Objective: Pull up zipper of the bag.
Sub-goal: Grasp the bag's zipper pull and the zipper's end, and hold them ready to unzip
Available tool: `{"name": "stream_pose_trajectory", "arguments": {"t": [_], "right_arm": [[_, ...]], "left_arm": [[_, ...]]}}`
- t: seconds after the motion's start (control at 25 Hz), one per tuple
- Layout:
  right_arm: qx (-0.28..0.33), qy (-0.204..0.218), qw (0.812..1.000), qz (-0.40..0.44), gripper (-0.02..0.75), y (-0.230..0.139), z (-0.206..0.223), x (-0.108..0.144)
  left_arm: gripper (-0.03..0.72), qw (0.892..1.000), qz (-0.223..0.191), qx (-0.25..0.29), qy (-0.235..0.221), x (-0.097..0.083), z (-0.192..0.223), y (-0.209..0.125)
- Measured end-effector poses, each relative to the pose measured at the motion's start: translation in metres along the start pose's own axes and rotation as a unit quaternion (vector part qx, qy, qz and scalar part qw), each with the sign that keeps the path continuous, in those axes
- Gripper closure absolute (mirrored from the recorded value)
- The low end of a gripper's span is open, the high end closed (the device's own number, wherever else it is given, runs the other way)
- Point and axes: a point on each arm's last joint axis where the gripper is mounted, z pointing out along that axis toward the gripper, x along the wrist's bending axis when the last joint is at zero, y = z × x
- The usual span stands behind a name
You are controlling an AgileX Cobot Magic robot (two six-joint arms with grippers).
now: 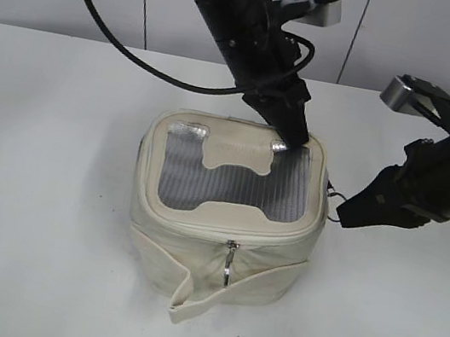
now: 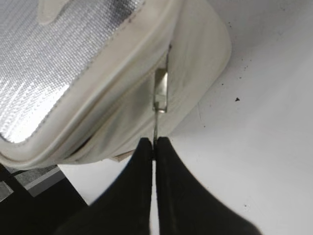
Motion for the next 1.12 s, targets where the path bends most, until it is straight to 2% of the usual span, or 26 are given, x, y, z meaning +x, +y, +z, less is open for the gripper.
{"name": "stream_pose_trajectory", "arguments": {"t": [0.44,0.76,0.96,1.12], "right_arm": [[0.040,0.044,0.998,0.006,0.732,-0.006,-0.003,0.009],[0.035,0.034,0.999,-0.002,0.732,-0.018,-0.023,0.025],[0.051,0.032,0.998,-0.017,0.732,-0.027,-0.028,0.047],[0.084,0.043,0.994,-0.050,0.732,-0.034,-0.022,0.077]], "left_arm": [[0.613,1.000,-0.003,0.001,0.000,-0.001,0.000,0.000],[0.613,1.000,-0.003,0.001,0.000,-0.001,0.000,0.000],[0.613,1.000,-0.003,0.002,-0.001,-0.001,0.001,0.000],[0.613,1.000,-0.003,0.002,-0.001,-0.002,0.000,0.000]]}}
